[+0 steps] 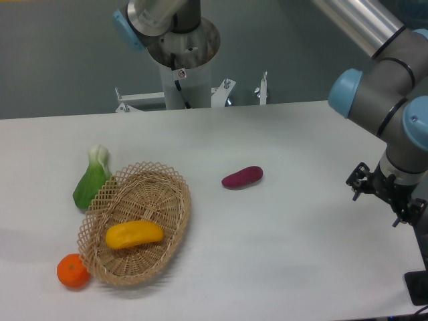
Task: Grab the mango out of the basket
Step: 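Move the gripper over the basket toward the yellow mango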
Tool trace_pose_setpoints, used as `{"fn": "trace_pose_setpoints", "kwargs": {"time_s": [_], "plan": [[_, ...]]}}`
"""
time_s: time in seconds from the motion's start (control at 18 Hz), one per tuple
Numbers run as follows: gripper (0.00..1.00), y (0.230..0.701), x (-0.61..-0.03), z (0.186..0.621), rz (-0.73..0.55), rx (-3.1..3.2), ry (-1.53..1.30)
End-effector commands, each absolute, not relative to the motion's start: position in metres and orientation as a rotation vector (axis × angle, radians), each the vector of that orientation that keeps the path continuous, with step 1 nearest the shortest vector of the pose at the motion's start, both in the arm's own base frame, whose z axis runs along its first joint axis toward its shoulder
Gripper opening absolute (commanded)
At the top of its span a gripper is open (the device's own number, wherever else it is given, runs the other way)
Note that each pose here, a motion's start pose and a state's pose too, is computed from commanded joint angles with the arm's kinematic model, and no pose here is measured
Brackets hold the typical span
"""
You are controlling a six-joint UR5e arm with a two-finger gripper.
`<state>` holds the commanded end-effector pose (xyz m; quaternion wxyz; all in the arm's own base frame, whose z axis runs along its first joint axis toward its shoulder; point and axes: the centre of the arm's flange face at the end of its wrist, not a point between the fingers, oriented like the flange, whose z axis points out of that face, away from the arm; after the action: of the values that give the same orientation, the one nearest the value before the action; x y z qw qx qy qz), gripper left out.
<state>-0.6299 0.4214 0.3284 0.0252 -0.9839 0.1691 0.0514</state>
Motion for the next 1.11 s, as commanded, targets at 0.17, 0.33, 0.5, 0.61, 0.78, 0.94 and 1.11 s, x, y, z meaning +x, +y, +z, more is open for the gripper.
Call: {"fn": "trace_pose_setpoints", "kwargs": {"time_s": [0.17, 0.33, 0.5, 0.61, 0.78, 0.94, 1.11], "plan": [[1.0, 0.428, -0.625, 0.327, 0.153, -3.04, 0.532], [1.0, 0.437, -0.618, 0.327, 0.154, -3.04, 0.518], [1.0, 0.45, -0.608, 0.329, 0.153, -3.04, 0.494], [1.0, 0.453, -0.605, 0.329, 0.147, -3.034, 0.489], [1.0, 0.461, -0.58, 0.328, 0.124, -2.999, 0.495], [1.0, 0.479, -0.545, 0.324, 0.179, -2.972, 0.478], [1.0, 0.502, -0.498, 0.33, 0.185, -2.953, 0.515]]}}
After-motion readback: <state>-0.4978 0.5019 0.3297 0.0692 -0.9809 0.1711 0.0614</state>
